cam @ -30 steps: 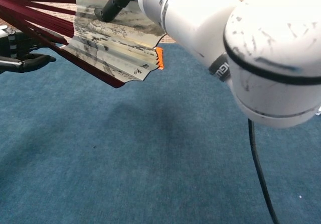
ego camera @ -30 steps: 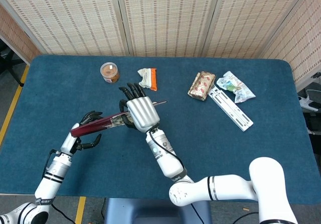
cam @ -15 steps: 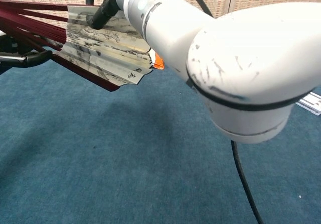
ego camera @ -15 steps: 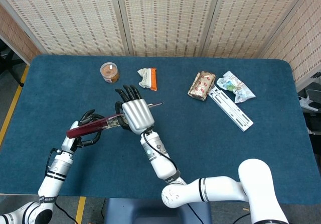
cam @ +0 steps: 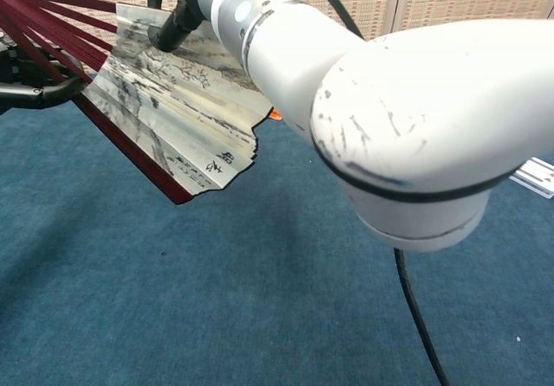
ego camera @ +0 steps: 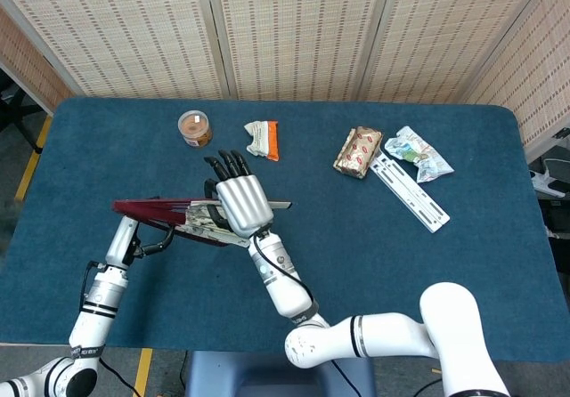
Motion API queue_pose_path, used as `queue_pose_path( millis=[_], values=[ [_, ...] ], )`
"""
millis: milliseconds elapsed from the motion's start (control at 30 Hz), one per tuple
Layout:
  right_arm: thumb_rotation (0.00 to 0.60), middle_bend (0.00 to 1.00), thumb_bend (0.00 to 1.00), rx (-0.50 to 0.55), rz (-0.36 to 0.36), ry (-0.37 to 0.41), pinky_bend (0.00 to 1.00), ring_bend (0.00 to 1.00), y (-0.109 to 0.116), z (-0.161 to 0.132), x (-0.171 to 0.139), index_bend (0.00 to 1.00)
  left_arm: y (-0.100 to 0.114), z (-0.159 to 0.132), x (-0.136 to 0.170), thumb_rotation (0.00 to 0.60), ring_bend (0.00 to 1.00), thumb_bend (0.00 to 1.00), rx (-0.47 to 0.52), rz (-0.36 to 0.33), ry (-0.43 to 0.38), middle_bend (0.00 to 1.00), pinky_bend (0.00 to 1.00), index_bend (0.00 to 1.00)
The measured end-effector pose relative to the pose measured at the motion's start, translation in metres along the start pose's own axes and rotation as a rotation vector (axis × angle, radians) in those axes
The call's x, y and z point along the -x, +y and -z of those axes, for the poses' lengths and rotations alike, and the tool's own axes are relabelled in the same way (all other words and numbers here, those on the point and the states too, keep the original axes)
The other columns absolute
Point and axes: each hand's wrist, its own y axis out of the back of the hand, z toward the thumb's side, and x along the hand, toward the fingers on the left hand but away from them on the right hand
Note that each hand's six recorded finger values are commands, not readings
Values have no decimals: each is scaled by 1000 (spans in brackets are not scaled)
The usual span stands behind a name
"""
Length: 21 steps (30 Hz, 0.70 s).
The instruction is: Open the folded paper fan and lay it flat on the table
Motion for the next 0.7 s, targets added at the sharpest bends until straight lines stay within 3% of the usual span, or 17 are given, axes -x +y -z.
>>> queue_pose_path(
  millis=[700],
  values=[
    [600,111,680,-42,57,-9,0,0,46,30,-3,669,38,-9,-9,600,288,635,-240,-173,-90,682,90,711]
  ],
)
